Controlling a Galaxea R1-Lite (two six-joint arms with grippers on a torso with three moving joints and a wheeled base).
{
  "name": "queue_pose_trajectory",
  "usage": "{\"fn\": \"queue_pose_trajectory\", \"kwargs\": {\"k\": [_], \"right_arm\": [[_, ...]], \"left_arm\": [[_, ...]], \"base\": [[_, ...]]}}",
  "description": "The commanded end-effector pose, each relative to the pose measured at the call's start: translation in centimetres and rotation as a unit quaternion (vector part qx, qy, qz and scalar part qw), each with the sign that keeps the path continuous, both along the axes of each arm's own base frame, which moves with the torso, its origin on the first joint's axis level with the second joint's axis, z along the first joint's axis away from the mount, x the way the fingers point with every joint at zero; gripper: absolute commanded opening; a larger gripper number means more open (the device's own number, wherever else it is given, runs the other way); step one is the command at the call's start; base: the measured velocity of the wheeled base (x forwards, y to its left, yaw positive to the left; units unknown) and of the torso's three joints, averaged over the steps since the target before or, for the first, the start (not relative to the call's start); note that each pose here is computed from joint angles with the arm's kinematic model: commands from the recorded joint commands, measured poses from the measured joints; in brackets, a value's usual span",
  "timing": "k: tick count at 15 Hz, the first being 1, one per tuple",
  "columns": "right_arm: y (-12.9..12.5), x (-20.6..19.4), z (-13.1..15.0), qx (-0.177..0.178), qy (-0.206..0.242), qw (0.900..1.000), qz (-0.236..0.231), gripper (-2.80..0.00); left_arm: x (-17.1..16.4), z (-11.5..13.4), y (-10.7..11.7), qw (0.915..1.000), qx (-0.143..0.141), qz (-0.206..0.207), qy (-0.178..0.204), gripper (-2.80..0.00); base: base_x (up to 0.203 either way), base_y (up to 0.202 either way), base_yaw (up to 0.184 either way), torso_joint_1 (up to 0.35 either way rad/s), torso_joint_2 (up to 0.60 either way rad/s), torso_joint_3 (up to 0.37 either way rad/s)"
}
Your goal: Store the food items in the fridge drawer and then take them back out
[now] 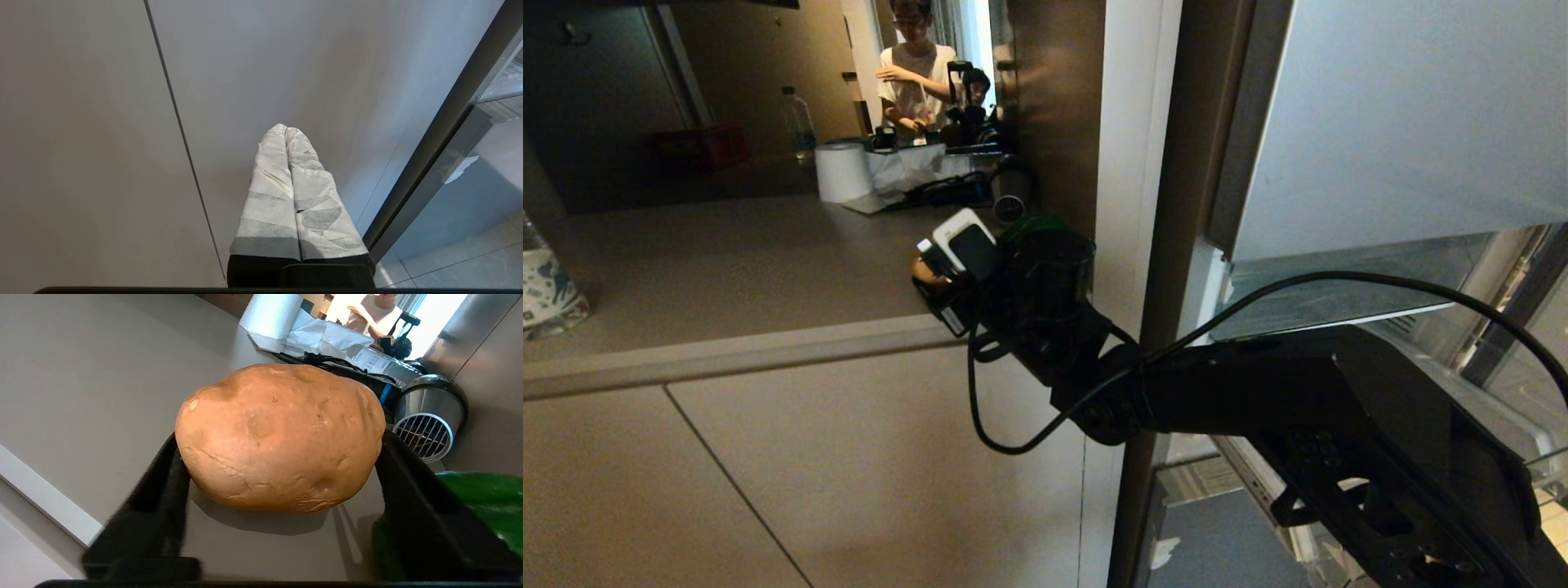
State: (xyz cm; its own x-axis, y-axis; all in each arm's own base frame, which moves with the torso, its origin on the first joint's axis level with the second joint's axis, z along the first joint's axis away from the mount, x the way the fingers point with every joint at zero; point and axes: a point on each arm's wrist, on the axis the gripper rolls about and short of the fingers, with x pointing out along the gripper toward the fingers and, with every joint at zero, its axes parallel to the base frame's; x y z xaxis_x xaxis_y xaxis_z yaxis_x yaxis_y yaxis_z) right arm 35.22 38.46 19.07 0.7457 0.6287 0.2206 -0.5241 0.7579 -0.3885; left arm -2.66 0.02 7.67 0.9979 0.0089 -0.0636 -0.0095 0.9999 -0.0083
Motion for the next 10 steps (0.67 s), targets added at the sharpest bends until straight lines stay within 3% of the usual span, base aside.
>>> {"fn": "queue_pose_trajectory", "kwargs": {"k": [1, 10], "right_arm": [[-0.05, 0.07, -0.02, -0.001, -0.001, 1.0, -0.002, 0.0], [-0.65, 0.71, -0.02, 0.0, -0.001, 1.0, -0.01, 0.0]], "left_arm": [[0.0, -0.01, 0.0, 1.0, 0.0, 0.0, 0.0, -2.8], [0.0, -0.01, 0.0, 1.0, 0.0, 0.0, 0.0, -2.8]], "base": [[0.0, 0.0, 0.0, 0.0, 0.0, 0.0], [0.0, 0.0, 0.0, 0.0, 0.0, 0.0]]}}
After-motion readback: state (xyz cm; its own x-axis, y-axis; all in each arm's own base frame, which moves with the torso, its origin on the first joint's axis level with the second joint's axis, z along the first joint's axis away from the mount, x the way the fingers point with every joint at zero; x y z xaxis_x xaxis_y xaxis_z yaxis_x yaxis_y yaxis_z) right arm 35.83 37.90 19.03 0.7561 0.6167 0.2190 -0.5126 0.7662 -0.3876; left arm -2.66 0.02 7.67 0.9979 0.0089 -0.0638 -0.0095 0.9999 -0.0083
